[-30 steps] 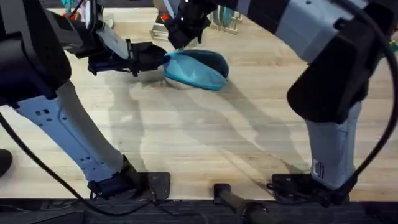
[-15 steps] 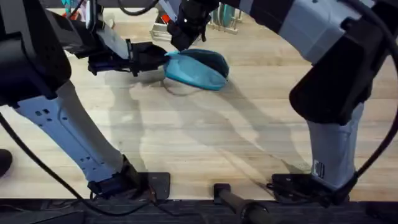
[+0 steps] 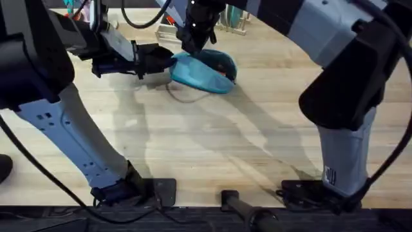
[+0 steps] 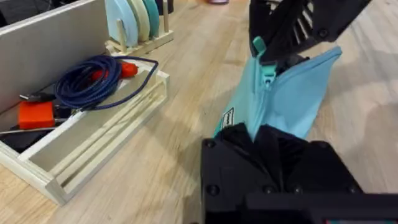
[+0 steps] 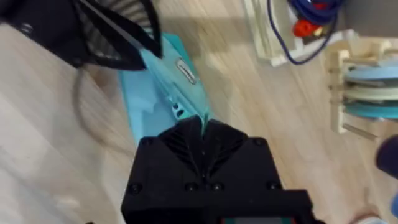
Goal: Unzip the bag, pick up the pens from the table one at a time and place them inside, then zip the bag closed.
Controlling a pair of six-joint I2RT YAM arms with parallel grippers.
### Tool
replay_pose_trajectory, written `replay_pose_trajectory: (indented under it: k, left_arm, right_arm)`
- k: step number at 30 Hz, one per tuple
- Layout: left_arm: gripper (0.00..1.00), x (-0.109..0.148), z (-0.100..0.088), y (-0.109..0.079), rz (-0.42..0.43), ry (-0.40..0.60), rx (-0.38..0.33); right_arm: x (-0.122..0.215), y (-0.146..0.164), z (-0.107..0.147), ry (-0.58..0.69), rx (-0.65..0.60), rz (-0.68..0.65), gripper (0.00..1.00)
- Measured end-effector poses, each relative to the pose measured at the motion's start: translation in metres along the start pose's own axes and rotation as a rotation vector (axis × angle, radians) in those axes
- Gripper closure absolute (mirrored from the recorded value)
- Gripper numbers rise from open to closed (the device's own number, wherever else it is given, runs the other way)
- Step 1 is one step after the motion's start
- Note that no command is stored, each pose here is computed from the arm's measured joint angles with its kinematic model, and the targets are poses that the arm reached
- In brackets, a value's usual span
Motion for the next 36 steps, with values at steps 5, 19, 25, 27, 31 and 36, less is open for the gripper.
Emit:
replay_pose_trajectory:
  k: [5,19,25,27,31,36]
  left_arm:
    - [0.961,0.0,0.0,0.0,0.0,0.0,0.0]
    - [0.961,0.0,0.0,0.0,0.0,-0.001,-0.001]
    - [0.961,0.0,0.0,0.0,-0.001,-0.001,-0.001]
    - [0.961,0.0,0.0,0.0,-0.001,-0.001,-0.002]
    - [0.961,0.0,0.0,0.0,0.0,0.0,-0.001]
    - [0.961,0.0,0.0,0.0,0.0,-0.001,-0.001]
  right_arm:
    - [0.0,-0.003,0.006,0.056,0.02,0.045,0.971]
    - [0.0,-0.011,0.025,0.15,0.022,0.061,0.971]
    - [0.0,-0.018,0.043,0.217,0.006,0.041,0.969]
    - [0.0,-0.022,0.05,0.236,-0.008,0.032,0.97]
    - [0.001,-0.026,0.062,0.274,-0.036,0.011,0.969]
    - [0.002,-0.03,0.078,0.325,-0.059,-0.019,0.968]
Point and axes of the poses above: each hand's point on the last joint's axis, 136 mm out from that joint toward the fingers, its own x axis back along the fingers, its own y axis along the line the jaws close on, z = x × y, the point moved 8 cm from there along x, back along the fingers, and after that the axes turned 15 degrees about x, right-handed, at the moved point
